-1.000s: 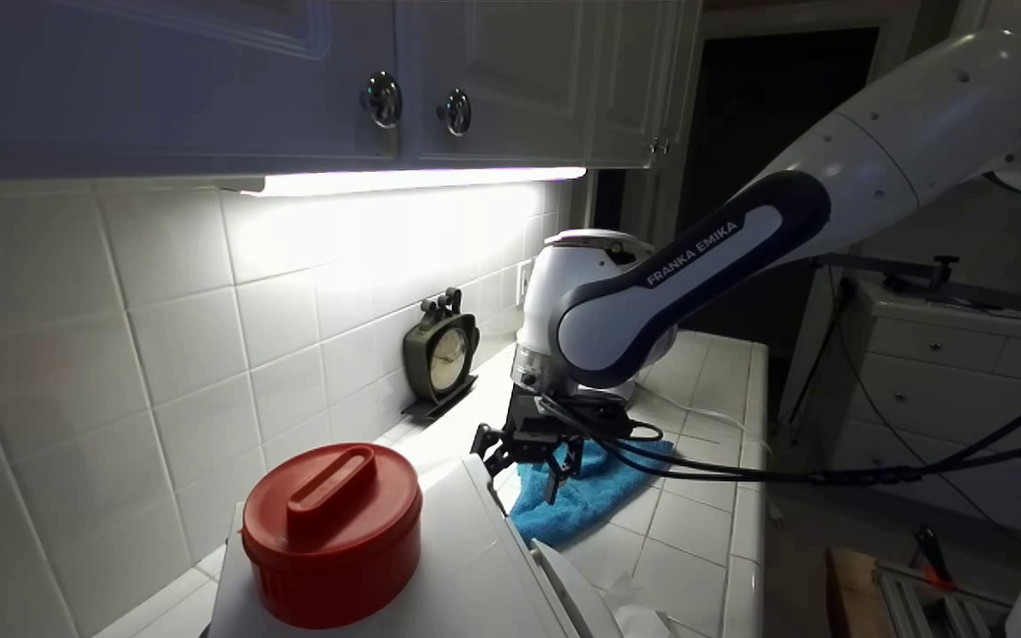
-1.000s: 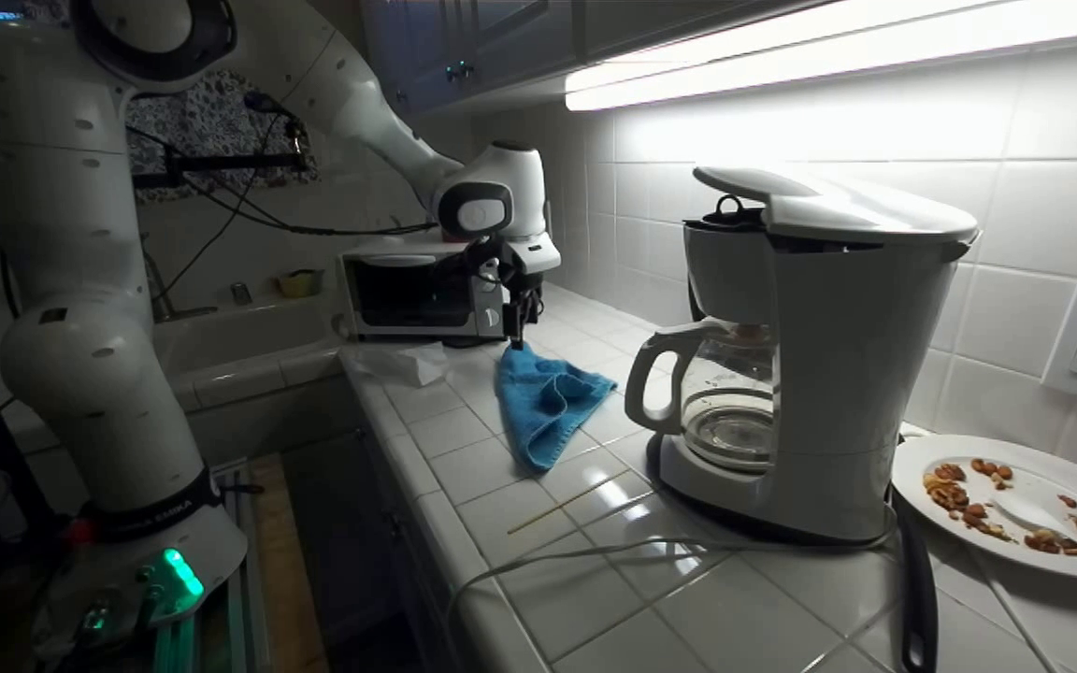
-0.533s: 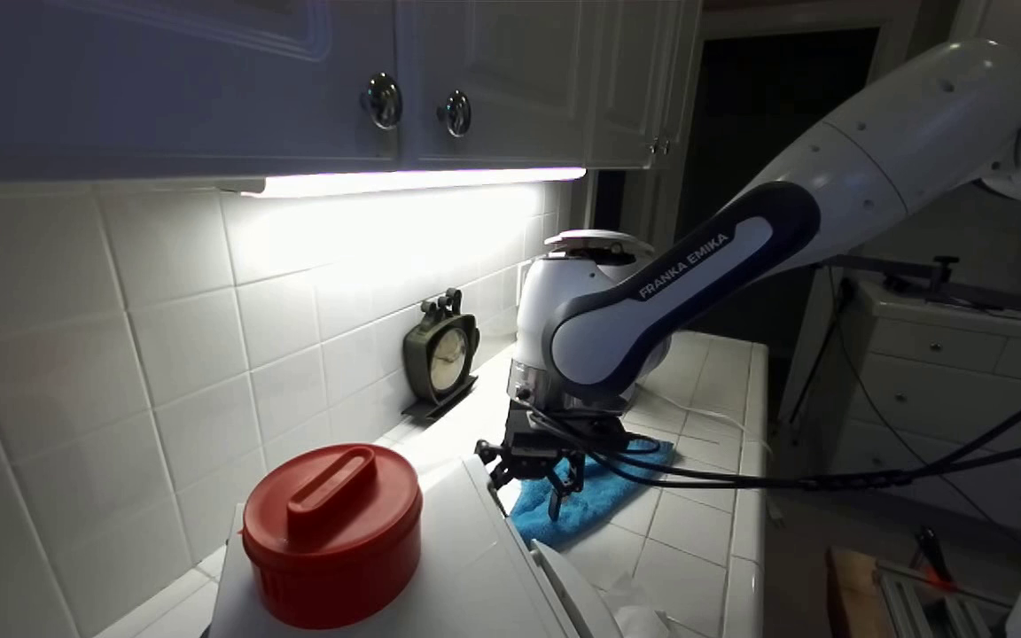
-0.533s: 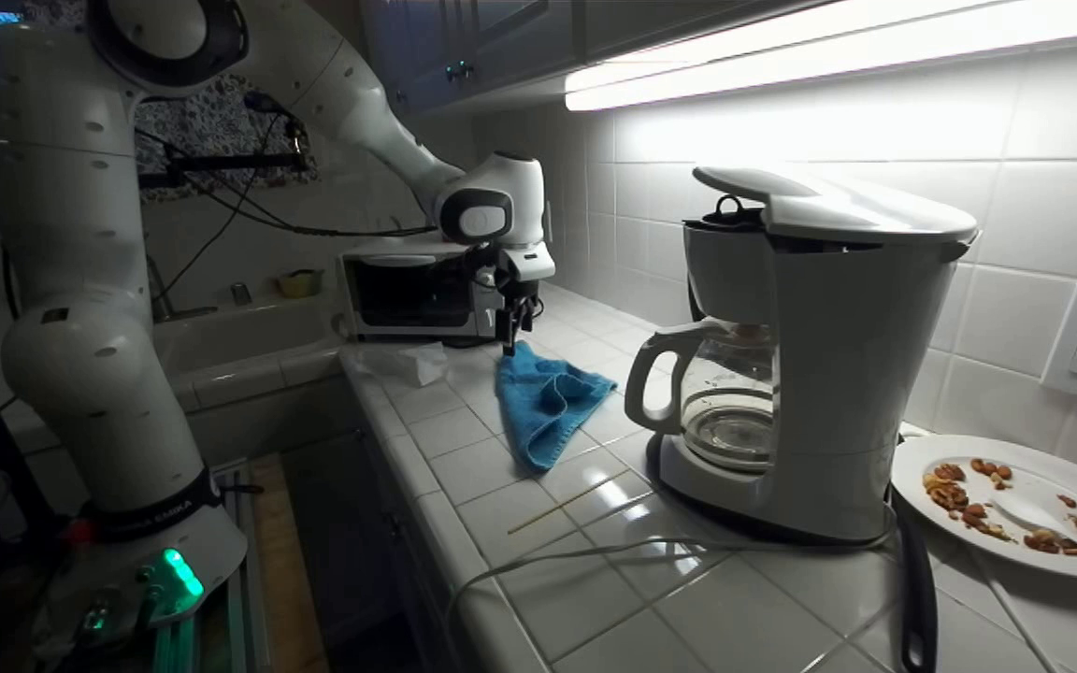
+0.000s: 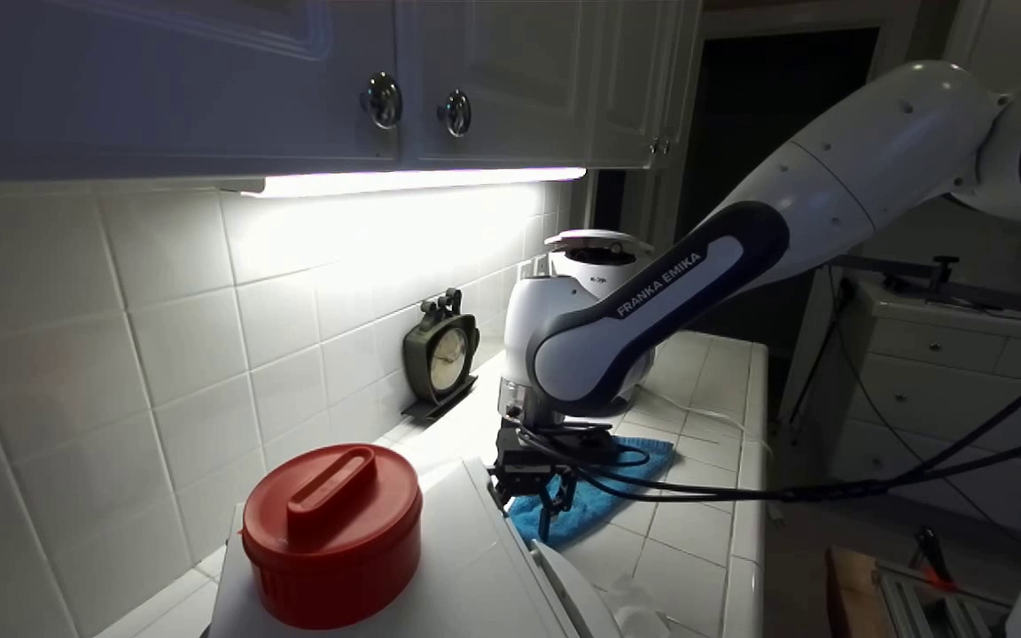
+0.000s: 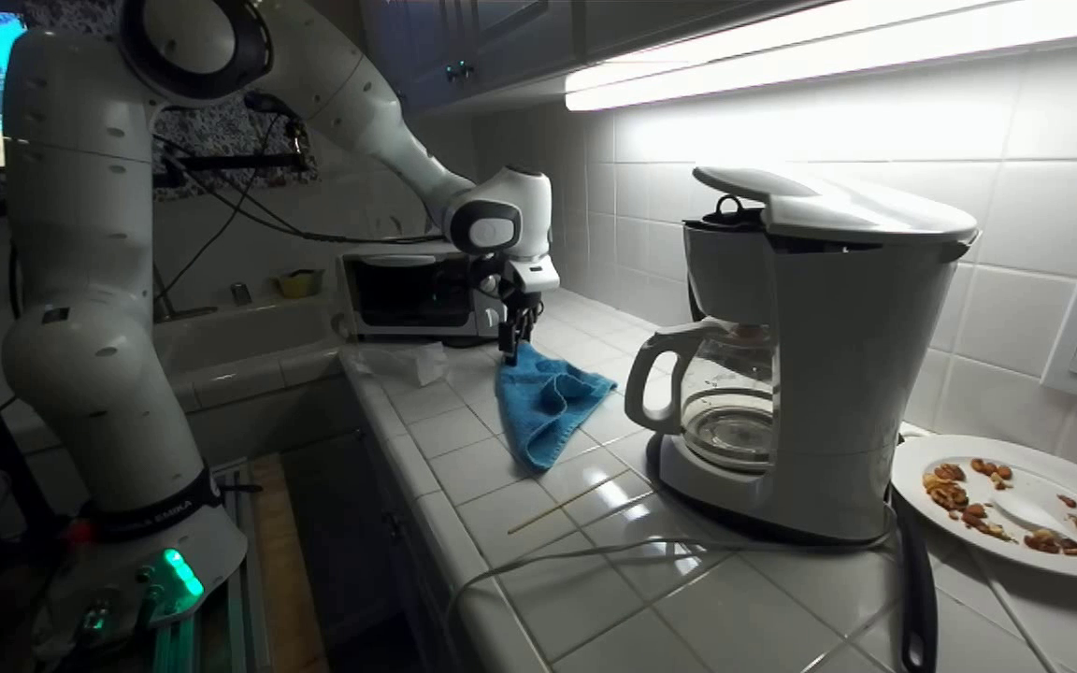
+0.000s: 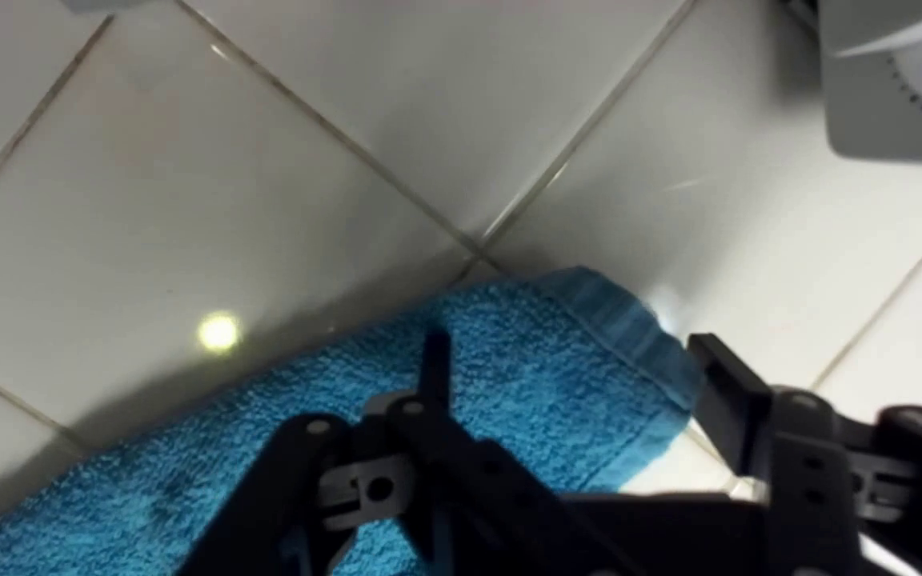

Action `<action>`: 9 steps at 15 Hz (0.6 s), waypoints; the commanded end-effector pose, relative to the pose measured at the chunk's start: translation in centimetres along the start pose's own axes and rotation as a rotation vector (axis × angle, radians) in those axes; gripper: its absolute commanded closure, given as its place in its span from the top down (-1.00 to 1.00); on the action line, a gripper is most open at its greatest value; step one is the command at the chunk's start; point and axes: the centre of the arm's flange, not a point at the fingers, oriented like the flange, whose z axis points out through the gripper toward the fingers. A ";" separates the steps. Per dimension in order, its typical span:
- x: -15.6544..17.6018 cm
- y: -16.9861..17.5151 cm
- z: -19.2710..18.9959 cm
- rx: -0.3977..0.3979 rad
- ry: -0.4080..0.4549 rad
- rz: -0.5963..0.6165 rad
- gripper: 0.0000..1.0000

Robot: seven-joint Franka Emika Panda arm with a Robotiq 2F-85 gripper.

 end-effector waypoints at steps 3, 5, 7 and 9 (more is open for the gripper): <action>0.6 -0.8 -0.1 -0.020 -0.023 0.004 -0.37; 0.6 -0.3 -0.8 -0.017 -0.006 -0.007 -0.66; 0.3 0.5 -1.9 0.002 0.020 -0.025 -0.91; 0.2 1.4 -3.1 0.010 0.046 -0.032 -1.00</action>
